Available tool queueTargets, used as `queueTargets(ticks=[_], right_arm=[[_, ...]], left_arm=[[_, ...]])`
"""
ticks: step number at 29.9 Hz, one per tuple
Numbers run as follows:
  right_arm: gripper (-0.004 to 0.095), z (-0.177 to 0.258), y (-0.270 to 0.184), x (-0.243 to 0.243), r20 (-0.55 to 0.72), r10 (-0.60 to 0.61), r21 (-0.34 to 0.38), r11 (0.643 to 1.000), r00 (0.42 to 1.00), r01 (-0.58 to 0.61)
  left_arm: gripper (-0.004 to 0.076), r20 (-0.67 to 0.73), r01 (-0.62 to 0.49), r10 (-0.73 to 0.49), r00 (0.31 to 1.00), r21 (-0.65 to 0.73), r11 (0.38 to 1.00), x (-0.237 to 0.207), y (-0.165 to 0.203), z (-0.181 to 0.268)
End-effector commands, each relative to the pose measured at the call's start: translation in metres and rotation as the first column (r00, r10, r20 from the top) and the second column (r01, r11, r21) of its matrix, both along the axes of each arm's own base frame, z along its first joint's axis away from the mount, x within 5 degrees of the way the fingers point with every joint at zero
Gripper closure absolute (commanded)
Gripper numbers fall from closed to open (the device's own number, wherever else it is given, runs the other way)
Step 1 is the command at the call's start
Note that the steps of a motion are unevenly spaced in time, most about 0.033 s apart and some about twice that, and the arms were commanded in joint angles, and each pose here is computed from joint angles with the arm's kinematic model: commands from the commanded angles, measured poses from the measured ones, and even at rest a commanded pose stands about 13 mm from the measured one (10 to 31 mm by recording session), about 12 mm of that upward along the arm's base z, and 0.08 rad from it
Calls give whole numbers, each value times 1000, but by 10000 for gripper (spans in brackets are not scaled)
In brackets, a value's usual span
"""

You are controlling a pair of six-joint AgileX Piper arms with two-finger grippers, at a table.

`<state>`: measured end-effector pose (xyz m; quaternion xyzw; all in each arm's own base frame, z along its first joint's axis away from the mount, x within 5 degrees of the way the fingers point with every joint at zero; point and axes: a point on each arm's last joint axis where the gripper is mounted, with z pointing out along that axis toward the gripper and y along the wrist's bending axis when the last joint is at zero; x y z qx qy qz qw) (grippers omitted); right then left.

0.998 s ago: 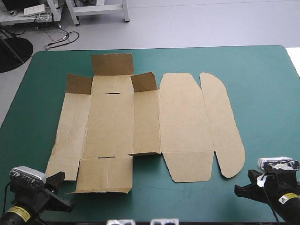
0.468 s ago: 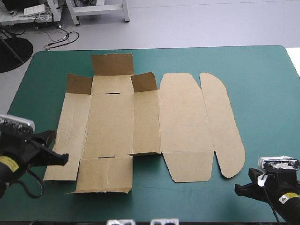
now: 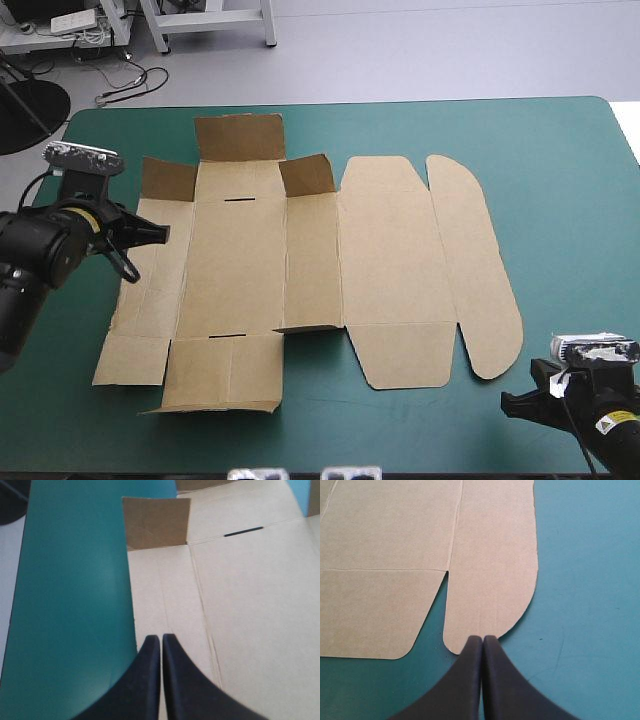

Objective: Fold the box

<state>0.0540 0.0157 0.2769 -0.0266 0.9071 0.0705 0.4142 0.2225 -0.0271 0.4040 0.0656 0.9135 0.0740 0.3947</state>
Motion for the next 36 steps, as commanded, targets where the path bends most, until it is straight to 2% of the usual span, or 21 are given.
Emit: queueTargets(ticks=[1, 7, 13, 18, 23, 30, 34, 36], right_arm=[[928, 11, 0, 4, 66, -5, -1, 1000, 998, 5], [928, 10, 0, 3, 56, -2, -3, 1000, 998, 2], [928, 10, 0, 3, 52, -1, -4, 1000, 999, 2], [928, 10, 0, 3, 52, -1, -4, 1000, 999, 2], [928, 10, 0, 3, 48, 0, -4, 1000, 999, 0], [928, 10, 0, 3, 45, 0, -6, 1000, 999, 0], [928, 10, -1, 3, 45, 0, -8, 1000, 999, 1], [928, 10, -1, 3, 45, 0, -8, 1000, 999, 1]], left_arm=[[708, -13, -71, 71, 997, -50, 996, 20, 24, 6], [708, -188, -192, 143, 972, -277, 942, 34, 78, -22], [709, -355, -247, 82, 931, -448, 859, 26, 119, -57], [709, -428, -284, 38, 903, -528, 801, 18, 131, -99], [709, -456, -260, -21, 890, -544, 798, 23, 132, -133], [699, -447, -269, -6, 894, -548, 792, 27, 135, -138], [611, -430, -204, -57, 901, -536, 819, 27, 134, -137], [519, -422, -180, -73, 904, -529, 829, 27, 134, -137]])
